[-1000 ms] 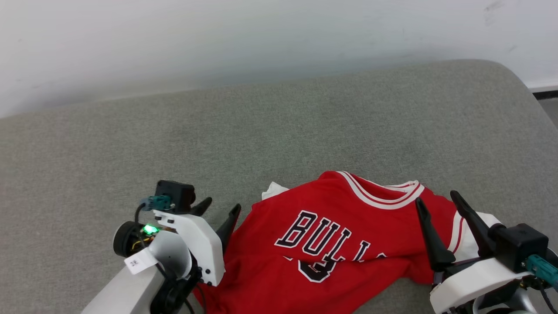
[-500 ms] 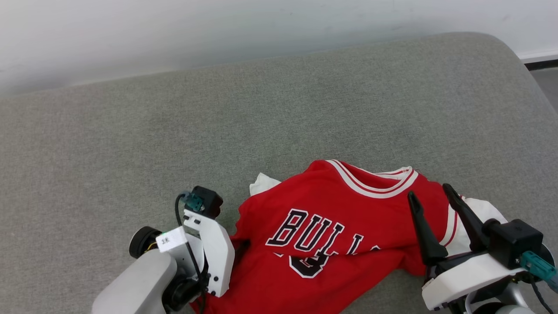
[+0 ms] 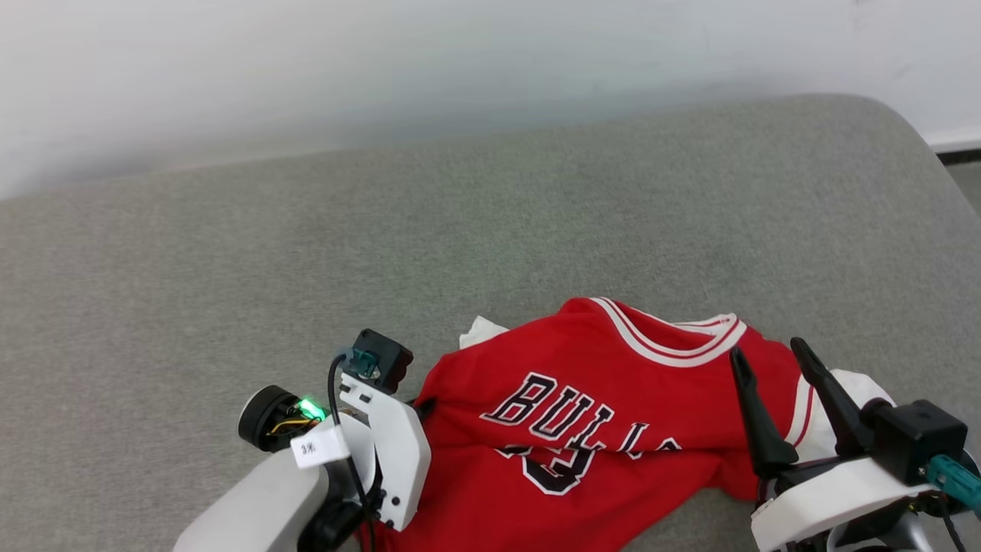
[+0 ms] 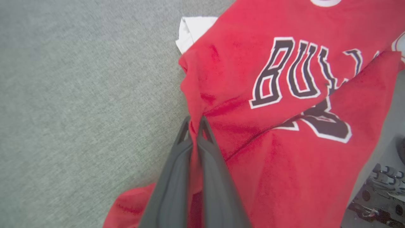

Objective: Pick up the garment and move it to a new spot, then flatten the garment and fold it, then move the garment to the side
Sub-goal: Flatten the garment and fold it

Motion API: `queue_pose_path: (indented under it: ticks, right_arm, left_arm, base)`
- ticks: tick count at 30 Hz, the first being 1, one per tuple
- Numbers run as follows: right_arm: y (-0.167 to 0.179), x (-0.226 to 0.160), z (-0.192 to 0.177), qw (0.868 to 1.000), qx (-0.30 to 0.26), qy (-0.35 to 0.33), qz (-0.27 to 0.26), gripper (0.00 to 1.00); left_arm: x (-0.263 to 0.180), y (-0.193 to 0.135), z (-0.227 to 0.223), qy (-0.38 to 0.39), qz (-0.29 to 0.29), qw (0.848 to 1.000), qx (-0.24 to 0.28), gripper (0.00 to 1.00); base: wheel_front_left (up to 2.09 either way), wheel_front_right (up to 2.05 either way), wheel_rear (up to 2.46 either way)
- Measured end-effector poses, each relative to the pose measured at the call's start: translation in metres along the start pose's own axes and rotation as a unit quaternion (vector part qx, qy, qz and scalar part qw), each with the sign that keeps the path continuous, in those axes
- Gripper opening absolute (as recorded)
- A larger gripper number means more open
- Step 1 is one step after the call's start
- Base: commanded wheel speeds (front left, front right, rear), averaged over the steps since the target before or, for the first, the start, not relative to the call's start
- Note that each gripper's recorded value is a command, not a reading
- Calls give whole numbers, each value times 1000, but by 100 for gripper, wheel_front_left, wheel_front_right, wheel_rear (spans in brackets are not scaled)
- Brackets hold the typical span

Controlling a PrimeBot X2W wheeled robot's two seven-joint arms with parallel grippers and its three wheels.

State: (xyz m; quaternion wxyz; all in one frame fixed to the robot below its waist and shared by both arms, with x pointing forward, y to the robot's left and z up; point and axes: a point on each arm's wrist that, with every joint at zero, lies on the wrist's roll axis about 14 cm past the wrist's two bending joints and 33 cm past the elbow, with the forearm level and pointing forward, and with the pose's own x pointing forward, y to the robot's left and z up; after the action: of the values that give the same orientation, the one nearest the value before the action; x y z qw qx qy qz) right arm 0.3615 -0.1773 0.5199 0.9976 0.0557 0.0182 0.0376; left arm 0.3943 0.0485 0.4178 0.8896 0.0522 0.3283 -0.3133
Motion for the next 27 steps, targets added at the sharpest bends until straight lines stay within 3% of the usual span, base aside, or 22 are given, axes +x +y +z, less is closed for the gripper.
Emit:
queue_pose_path:
  ticks: [6,17,18,19,20,24,27]
  right_arm:
    - [9,-6,4,1000,7,-5,13,100]
    - [26,-6,13,999,7,-12,39,100]
    - [26,-6,13,999,6,-10,40,100]
    - [26,-6,14,999,6,-11,39,100]
    - [26,-6,15,999,5,-12,39,100]
    - [25,-7,19,999,3,-18,38,100]
    - [24,-9,22,999,2,-22,36,100]
  left_arm:
    - [-31,-23,10,-59,0,998,10,0]
    - [-54,-108,-69,43,-99,994,-24,0]
    - [-51,-114,-74,51,-106,993,-28,25]
    - [-50,-115,-73,47,-106,993,-30,94]
    - [-48,-116,-70,38,-107,993,-31,100]
    - [-46,-107,-27,-56,-88,994,-17,100]
    - [-52,-96,16,-145,-66,987,4,100]
  base:
    - [0,0,0]
    - [0,0,0]
    - [0,0,0]
    - [0,0,0]
    - [0,0,0]
    - [0,0,0]
    - [0,0,0]
